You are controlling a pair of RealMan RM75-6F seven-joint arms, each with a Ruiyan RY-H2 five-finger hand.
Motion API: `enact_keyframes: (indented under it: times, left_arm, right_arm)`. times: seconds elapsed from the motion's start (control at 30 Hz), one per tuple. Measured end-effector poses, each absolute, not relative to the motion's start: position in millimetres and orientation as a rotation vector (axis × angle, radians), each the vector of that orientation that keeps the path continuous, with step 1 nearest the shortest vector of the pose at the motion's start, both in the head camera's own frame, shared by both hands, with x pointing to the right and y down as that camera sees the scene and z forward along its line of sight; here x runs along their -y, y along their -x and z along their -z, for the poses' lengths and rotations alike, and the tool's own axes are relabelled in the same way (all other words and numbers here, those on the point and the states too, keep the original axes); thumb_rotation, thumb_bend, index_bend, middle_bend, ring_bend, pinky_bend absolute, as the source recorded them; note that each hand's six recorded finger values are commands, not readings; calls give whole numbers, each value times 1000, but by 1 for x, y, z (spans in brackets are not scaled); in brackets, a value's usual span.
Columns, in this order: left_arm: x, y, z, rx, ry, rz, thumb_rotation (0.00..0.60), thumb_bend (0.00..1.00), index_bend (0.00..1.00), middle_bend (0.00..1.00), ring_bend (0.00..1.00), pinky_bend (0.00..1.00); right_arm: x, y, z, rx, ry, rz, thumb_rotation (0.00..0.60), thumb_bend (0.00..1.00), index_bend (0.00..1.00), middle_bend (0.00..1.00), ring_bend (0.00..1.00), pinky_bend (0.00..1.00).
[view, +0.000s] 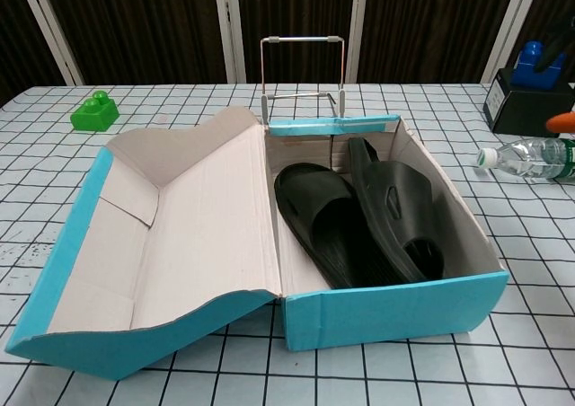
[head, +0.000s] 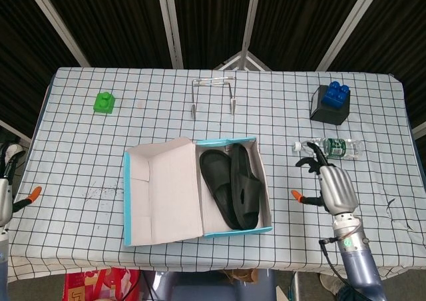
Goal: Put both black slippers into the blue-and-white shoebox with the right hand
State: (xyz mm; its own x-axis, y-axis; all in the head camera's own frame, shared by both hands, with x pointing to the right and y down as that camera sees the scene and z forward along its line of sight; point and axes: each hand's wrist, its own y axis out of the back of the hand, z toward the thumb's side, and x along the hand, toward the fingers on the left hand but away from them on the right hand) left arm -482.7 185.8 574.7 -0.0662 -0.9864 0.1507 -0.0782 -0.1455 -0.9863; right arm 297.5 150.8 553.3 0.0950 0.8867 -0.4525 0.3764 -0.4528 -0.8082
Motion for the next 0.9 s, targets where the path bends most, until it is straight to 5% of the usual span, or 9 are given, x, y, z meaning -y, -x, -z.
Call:
enact_keyframes:
  times: [0.43,0.6,0.9]
  left_arm:
    - [-199,466,-582,-1097,1355,1391,600,227,189,36,0,116]
    - [-206,459,-587,-1008,1405,1465,600,227,180,72,5,116]
    - [-208,458,-588,-969,1412,1502,600,226,165,93,10,116]
  right_arm:
    - [-224,-412,-567,828,1445,-1522,600,197,293,41,198,213]
    - [-230,-429,-565,831,1400,-1576,600,196,209,41,192,213]
    - [-231,-433,-551,851,1340,-1589,600,197,205,67,193,213]
